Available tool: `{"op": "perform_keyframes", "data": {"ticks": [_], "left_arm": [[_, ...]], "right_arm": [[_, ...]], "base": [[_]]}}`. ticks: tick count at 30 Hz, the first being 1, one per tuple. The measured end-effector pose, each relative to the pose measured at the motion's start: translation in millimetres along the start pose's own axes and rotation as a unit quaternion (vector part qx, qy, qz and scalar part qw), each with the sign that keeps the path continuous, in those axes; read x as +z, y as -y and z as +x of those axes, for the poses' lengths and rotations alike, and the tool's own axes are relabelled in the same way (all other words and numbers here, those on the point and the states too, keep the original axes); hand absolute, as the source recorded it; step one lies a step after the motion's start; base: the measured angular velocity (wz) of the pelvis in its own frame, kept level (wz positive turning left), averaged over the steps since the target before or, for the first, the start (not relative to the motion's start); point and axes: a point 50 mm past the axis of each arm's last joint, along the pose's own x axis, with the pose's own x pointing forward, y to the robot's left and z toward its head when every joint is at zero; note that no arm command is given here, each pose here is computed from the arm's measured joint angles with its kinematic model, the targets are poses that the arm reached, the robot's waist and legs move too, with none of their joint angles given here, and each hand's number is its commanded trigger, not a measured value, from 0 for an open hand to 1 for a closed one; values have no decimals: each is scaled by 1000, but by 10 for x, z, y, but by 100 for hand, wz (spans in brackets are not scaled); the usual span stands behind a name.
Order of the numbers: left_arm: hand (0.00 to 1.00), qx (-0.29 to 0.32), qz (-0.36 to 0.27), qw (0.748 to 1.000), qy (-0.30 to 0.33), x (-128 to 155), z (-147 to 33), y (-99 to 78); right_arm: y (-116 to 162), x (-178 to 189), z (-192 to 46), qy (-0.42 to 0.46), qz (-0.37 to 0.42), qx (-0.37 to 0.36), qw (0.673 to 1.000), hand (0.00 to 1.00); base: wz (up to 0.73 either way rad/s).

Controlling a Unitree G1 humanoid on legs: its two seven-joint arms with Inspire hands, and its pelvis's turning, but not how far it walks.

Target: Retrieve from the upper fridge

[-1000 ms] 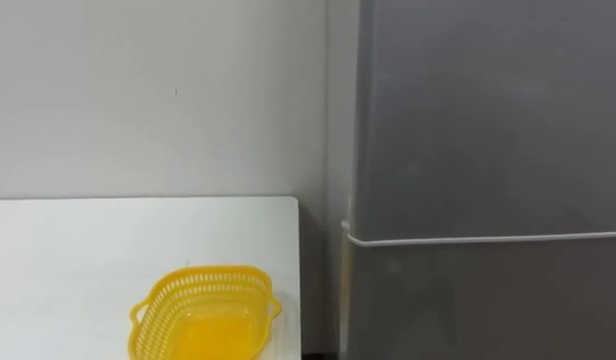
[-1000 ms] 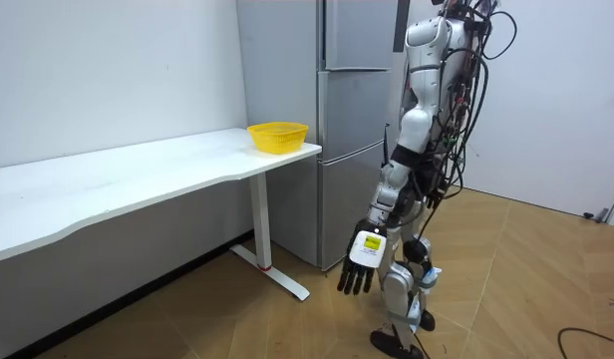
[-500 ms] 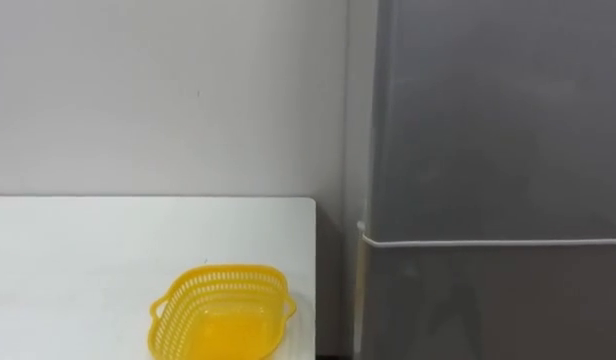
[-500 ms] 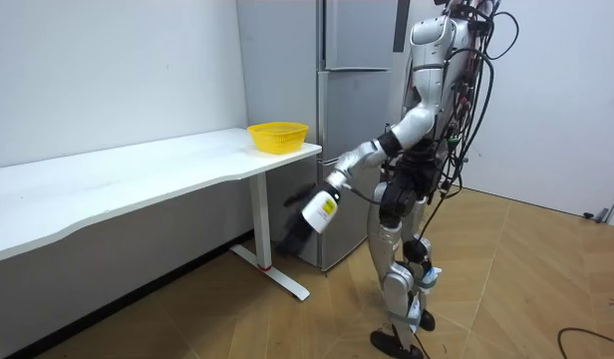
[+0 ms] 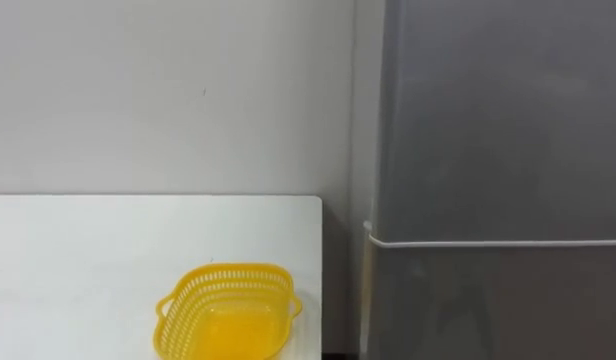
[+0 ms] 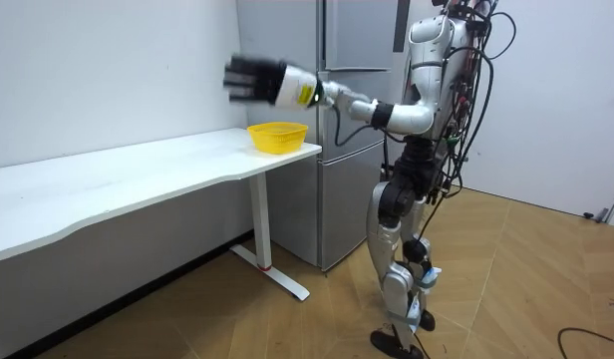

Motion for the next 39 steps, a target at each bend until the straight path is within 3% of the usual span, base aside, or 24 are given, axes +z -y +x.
{"op": "perform_keyframes", "data": {"ticks": [5, 11, 14, 16, 22, 34, 39], "left_arm": [[0, -49, -52, 996, 47, 245, -16, 201], [0, -194, -105, 973, 62, 399, -197, 559], [0, -275, -128, 951, 54, 433, -342, 750], [0, -350, -149, 924, 34, 430, -472, 898], [0, -486, -197, 851, -23, 409, -721, 1146], [0, -636, -196, 744, -60, 374, -1044, 1307], [0, -666, -200, 717, -56, 399, -1111, 1349]], "right_arm": [[-2, -26, -2, -3, -1, 2, 1000, 0], [-36, 32, 6, 4, -5, 22, 1000, 0], [-65, 66, 14, 6, -18, 33, 999, 0], [-105, 129, 21, 12, -20, 45, 999, 0], [-149, 215, 34, 16, -27, 56, 998, 0], [-177, 295, 52, 10, -30, 68, 997, 0], [-153, 290, 57, 9, -37, 66, 997, 0]], "base": [[4], [8], [0], [0], [-1], [-6], [-6]]}}
